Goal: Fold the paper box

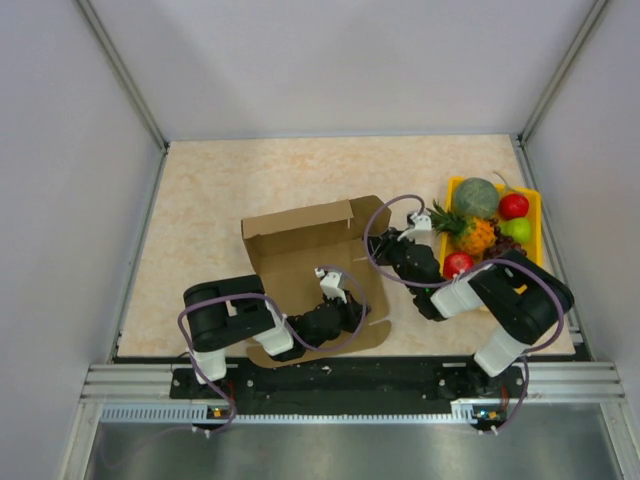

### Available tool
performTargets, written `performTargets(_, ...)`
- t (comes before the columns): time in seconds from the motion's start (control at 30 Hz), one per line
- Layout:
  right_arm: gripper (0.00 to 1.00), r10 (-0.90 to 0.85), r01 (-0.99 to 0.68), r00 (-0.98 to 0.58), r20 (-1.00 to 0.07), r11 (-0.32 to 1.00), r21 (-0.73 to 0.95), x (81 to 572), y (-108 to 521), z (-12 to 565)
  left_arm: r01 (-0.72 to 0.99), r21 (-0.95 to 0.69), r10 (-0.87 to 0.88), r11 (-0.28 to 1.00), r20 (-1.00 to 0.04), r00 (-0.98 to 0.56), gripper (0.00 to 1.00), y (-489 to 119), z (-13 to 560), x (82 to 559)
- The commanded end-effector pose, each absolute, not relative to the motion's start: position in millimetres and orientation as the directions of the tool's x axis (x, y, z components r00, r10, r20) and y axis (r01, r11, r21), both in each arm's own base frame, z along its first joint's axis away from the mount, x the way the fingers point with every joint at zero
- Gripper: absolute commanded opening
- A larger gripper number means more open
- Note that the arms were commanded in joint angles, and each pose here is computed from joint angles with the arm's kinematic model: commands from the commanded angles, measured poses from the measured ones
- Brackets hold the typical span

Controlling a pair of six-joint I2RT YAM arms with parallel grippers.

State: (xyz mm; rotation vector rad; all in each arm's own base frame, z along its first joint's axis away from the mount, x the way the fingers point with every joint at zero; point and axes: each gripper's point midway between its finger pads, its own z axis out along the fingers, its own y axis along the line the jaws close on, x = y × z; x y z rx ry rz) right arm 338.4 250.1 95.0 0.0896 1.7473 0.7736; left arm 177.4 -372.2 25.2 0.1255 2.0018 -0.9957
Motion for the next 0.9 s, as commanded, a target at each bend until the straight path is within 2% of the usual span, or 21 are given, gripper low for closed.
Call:
performTargets(0.0, 0.38, 0.454, -0.202, -0.312, -0.835, 0.827, 0.525, 343.0, 220.9, 89.4, 0.436, -0.589, -0.247, 0.68, -0.745, -0.62, 0.0, -369.5, 20.3, 174.2)
performTargets(0.23, 0.38, 0.407, -0.218, -0.356, -0.841, 0.839, 0.498, 354.4, 229.4, 74.7, 0.434, -0.588, -0.246, 0.682, -0.744, -0.621, 0.0, -368.7, 20.0, 174.1)
performTargets(0.6, 0.43, 0.365, -0.237, -0.382, -0.849, 0.85, 0.471, 364.8, 241.3, 60.8, 0.441, -0.583, -0.239, 0.682, -0.748, -0.62, 0.0, -370.2, 20.9, 174.0)
performTargets(0.87, 0.4, 0.359, -0.281, -0.4, -0.843, 0.828, 0.486, 366.1, 254.4, 60.0, 0.44, -0.583, -0.238, 0.683, -0.747, -0.62, 0.0, -371.0, 20.4, 174.7)
